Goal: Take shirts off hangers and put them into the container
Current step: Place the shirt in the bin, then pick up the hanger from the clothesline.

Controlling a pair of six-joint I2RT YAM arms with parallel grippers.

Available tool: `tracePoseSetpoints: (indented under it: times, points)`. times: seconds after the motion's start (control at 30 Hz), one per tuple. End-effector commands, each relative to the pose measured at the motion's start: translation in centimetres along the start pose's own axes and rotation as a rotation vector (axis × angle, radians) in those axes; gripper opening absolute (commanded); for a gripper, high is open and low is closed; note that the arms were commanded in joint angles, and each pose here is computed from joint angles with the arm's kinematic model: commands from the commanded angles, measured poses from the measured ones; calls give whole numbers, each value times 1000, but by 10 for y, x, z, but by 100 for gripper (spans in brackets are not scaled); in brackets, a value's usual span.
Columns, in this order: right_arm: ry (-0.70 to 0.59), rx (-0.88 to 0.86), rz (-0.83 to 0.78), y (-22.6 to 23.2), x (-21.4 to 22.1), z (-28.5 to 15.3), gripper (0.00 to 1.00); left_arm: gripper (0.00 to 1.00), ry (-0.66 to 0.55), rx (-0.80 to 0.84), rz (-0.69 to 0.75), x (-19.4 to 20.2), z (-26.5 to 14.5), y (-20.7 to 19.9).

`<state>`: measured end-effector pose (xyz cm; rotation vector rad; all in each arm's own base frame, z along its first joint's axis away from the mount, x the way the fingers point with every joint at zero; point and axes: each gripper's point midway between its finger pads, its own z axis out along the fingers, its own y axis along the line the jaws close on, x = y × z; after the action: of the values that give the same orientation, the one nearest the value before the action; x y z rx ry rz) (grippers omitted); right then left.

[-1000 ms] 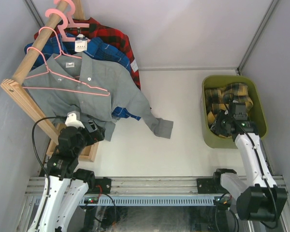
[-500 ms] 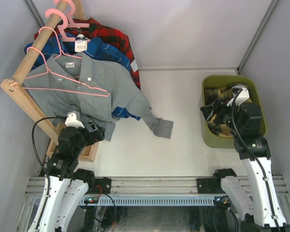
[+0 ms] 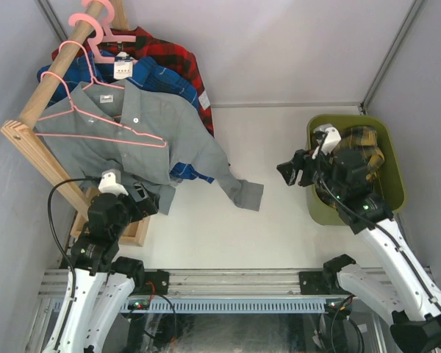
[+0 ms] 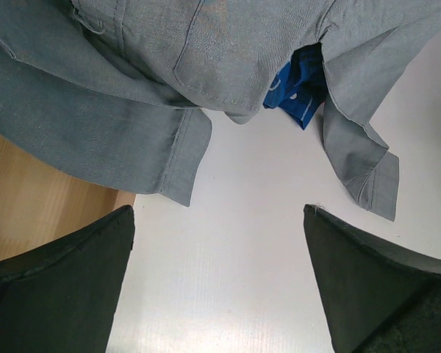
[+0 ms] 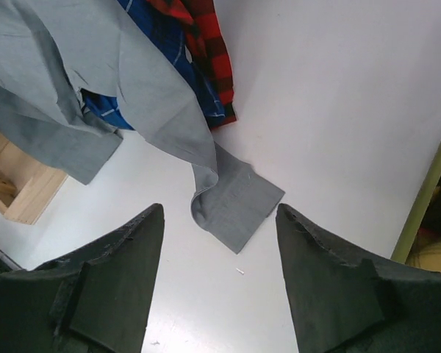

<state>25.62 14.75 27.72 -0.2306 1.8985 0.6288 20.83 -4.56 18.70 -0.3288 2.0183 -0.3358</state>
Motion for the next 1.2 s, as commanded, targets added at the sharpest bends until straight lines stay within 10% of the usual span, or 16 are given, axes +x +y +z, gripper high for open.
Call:
tracePoseSetpoints:
  times: [0.0,0.57,1.17]
  points:
    - [-106,13,-68,11,-44,5,63,100,-33,2,11,-6,2,0]
    - [-165,-164,-269,74,-124,70,63,100,-47,-12,5,-8,1,3]
    - [-148,-557,-409,236,-183,176,56,100,-57,-12,5,-9,-1,4]
